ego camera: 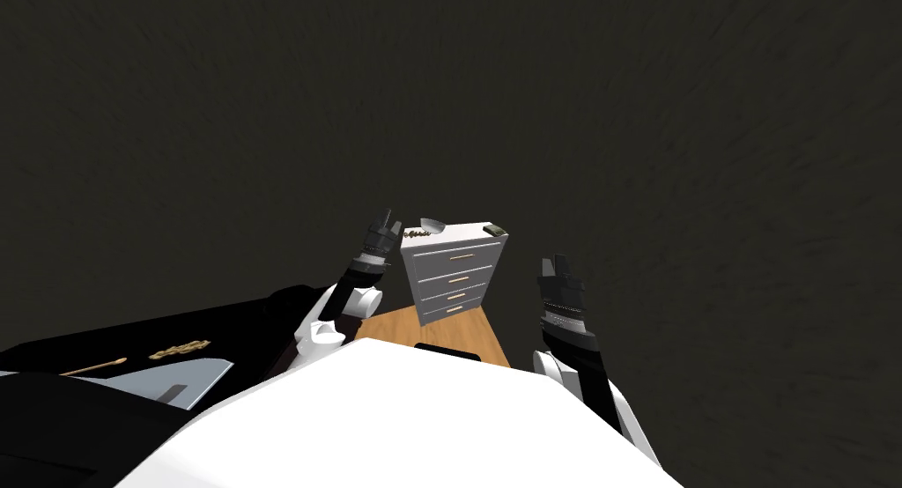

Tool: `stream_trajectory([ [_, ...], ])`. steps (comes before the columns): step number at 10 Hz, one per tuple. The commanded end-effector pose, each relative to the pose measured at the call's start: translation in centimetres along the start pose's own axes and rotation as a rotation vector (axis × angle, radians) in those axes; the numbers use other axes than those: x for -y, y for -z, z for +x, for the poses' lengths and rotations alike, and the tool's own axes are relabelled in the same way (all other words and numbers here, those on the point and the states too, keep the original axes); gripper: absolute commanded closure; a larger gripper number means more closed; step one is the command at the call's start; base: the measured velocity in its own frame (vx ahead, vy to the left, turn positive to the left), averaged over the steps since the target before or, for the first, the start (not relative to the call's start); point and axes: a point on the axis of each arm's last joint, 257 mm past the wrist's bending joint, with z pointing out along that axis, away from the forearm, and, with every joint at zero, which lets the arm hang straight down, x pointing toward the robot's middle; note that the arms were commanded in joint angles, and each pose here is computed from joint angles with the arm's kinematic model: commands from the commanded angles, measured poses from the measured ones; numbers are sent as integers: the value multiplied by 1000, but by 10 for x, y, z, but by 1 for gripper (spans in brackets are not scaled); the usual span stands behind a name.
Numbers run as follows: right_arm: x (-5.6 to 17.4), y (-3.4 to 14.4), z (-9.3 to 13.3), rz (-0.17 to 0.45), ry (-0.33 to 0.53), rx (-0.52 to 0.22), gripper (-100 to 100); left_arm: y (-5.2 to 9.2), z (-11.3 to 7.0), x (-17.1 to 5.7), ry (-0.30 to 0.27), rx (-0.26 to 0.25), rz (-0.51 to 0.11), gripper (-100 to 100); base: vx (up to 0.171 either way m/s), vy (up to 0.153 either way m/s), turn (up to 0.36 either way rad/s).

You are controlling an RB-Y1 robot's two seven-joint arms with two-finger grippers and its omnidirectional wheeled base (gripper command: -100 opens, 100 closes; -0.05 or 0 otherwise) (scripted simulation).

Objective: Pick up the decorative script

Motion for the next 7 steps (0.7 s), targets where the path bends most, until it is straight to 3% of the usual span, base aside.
stream_trajectory([
  [1, 0, 0, 0, 0, 0, 0, 0, -10, 4, 0, 13, -18, -10, -100, -12, -12, 74],
  [4, 0, 0, 0, 0, 0, 0, 0, -19, 6, -11, 26, -31, -62, -100, -8, -14, 35],
  [5, 0, 0, 0, 0, 0, 0, 0, -29, 9, -8, 41, -43, -59, -100, -8, -15, 59],
  [7, 0, 0, 0, 0, 0, 0, 0, -28, 9, -18, 40, -41, -99, -100, -2, -5, 16],
])
